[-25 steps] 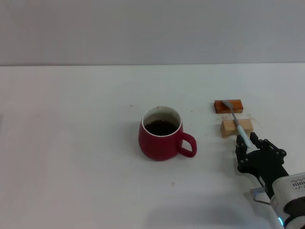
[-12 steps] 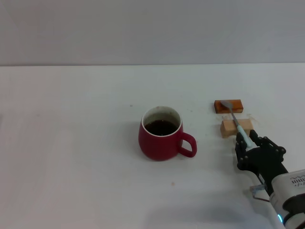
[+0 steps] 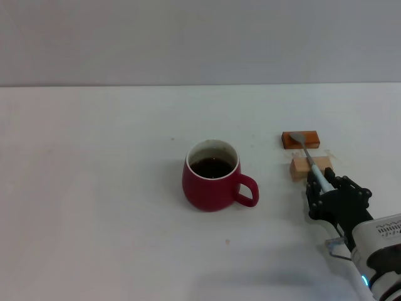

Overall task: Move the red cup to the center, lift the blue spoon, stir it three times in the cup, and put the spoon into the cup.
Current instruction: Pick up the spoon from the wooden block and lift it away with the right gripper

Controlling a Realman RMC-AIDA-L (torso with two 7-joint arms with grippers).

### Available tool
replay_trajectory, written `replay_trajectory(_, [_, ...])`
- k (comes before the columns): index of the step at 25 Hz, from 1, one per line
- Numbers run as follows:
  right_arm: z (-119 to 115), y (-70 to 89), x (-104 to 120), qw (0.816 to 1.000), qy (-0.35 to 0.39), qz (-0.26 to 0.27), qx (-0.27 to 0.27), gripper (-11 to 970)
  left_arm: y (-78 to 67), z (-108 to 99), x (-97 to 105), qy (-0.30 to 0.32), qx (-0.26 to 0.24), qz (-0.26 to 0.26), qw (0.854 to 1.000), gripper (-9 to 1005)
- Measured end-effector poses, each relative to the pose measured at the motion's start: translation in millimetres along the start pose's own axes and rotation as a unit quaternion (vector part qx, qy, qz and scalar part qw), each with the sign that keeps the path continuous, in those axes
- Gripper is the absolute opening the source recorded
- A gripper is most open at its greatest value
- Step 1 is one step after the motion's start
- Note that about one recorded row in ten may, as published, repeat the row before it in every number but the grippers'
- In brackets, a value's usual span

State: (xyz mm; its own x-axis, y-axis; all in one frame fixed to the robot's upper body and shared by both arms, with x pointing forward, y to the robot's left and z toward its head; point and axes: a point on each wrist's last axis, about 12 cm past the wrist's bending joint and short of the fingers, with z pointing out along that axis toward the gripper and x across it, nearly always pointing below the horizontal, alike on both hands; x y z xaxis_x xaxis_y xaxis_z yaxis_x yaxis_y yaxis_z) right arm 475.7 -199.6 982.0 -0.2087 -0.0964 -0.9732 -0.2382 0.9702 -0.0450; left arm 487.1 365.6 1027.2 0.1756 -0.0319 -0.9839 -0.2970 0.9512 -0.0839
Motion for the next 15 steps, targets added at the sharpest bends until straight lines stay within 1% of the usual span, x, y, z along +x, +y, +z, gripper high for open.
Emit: replay_trajectory(15, [2.0, 1.1, 0.3, 1.0, 0.006, 0.0, -0.004, 231, 2.3, 0.5, -0.3, 0.0, -0.002, 0.002, 1.0, 859])
